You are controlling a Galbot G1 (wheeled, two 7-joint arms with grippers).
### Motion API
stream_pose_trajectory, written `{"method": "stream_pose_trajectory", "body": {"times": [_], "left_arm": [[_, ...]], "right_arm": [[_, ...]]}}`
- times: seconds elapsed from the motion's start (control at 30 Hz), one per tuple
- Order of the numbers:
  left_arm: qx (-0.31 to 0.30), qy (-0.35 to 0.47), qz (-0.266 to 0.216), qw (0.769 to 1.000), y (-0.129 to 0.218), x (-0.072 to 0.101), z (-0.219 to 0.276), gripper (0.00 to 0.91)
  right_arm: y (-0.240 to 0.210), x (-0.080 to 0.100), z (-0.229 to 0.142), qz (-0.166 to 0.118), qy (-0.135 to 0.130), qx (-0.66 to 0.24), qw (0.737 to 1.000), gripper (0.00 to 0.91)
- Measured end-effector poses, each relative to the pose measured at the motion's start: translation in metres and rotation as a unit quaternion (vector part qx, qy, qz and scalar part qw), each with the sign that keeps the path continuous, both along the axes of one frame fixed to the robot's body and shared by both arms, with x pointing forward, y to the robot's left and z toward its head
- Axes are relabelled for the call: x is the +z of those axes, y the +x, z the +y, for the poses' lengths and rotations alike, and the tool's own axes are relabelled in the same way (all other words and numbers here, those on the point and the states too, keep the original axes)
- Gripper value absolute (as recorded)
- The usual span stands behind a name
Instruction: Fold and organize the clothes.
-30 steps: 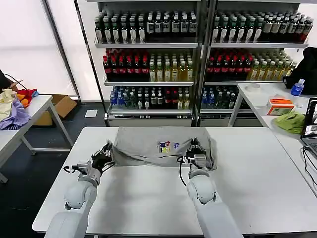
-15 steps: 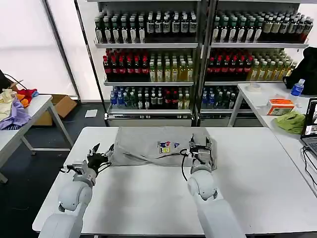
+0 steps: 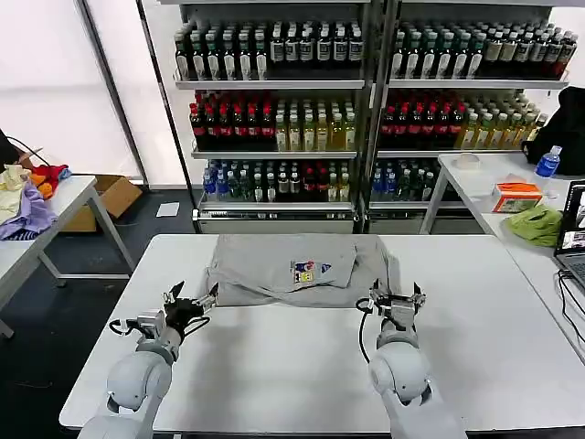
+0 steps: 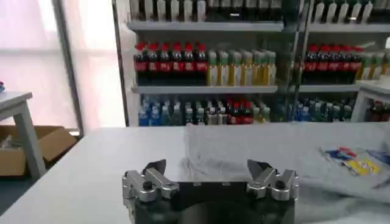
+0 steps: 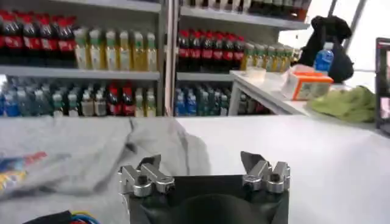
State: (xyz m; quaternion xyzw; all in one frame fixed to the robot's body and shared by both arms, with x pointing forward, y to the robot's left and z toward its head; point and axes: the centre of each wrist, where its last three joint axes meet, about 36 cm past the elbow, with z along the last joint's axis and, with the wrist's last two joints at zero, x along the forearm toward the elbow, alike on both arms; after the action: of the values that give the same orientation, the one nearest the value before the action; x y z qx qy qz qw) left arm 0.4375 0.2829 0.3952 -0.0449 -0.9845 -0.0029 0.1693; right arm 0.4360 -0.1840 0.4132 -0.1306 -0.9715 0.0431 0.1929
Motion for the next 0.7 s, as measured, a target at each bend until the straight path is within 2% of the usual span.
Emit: {"method": "stream_pose_trajectory", "body": {"times": [0.6,0.63,0.67,0.7], "left_arm": [[-0.002,0.023,0.025,0.999,0.004,-0.013,0.001,0.907],[-0.003,0.024,0.027,0.999,0.004,-0.014,0.002,0.897],[-0.004,0.026,0.028,0.999,0.004,-0.016,0.001,0.806],[-0.005,0.027,0.030,0.999,0.004,-0.017,0.001,0.756]], "right_arm": [[0.005,-0.021,0.003,0.034,0.006,0.010,0.999,0.907],[0.005,-0.023,0.003,0.036,0.007,0.010,0.999,0.907],[0.005,-0.024,0.003,0.037,0.009,0.009,0.999,0.907],[0.006,-0.025,0.002,0.038,0.010,0.009,0.999,0.867]]}}
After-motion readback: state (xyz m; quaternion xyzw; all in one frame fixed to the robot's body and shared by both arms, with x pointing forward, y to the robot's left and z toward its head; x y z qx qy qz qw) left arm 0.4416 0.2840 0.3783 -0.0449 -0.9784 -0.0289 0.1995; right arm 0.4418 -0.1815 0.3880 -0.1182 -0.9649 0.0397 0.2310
